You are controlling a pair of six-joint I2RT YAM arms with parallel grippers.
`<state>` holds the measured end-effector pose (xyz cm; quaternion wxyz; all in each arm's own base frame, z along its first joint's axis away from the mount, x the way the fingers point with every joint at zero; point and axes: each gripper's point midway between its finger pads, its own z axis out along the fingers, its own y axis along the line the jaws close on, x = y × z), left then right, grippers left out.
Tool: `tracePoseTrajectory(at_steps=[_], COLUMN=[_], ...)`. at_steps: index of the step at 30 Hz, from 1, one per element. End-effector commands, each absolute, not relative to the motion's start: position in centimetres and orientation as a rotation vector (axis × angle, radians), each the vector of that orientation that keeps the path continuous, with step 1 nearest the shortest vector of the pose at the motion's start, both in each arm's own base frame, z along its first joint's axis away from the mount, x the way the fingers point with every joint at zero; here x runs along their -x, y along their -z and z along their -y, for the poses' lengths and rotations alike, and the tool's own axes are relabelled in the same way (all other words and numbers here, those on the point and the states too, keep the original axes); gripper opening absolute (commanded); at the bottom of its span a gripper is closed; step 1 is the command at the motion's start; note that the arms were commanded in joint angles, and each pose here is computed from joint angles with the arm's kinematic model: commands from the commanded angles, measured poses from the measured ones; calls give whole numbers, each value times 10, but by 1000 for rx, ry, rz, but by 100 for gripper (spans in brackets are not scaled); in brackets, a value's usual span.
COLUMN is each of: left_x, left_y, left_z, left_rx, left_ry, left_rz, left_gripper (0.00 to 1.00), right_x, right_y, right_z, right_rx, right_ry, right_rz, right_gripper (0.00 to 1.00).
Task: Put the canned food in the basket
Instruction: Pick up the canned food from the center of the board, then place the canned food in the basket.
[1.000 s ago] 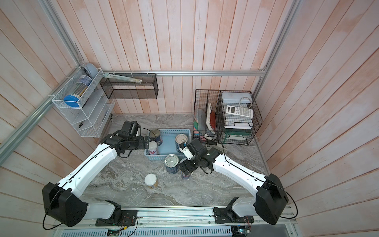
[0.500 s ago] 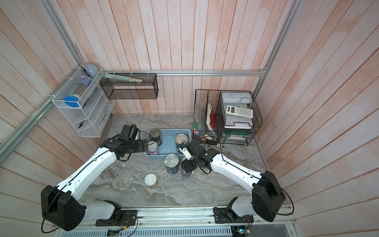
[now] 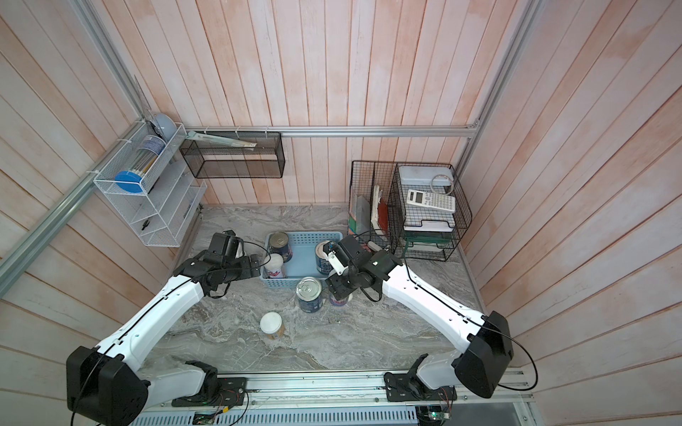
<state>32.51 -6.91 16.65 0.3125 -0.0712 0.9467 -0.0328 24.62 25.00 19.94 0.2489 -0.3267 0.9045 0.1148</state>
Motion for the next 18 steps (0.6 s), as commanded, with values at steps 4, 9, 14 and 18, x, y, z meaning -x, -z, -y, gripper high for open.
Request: tracePoseTrajectory(at_steps=[4, 9, 14, 18], left_x=[-326, -326, -325, -325], left_y=[-166, -162, -161, -161], left_z=[67, 64, 61, 58], left_rx=[205, 206, 217, 222], left_ry=[119, 118, 113, 111], left_rz=[-2482, -2491, -2489, -2489], left_gripper=[100, 100, 100, 100], right_x=[-274, -295, -320, -342], right_y=[-279, -313, -319, -322], right_z=[-265, -292, -322, -349], right_rx=[833, 879, 942, 989], right_ry=[-331, -351, -343, -340], right_rz=[-2215, -2136, -2099, -2078], right_gripper=[48, 48, 50, 50])
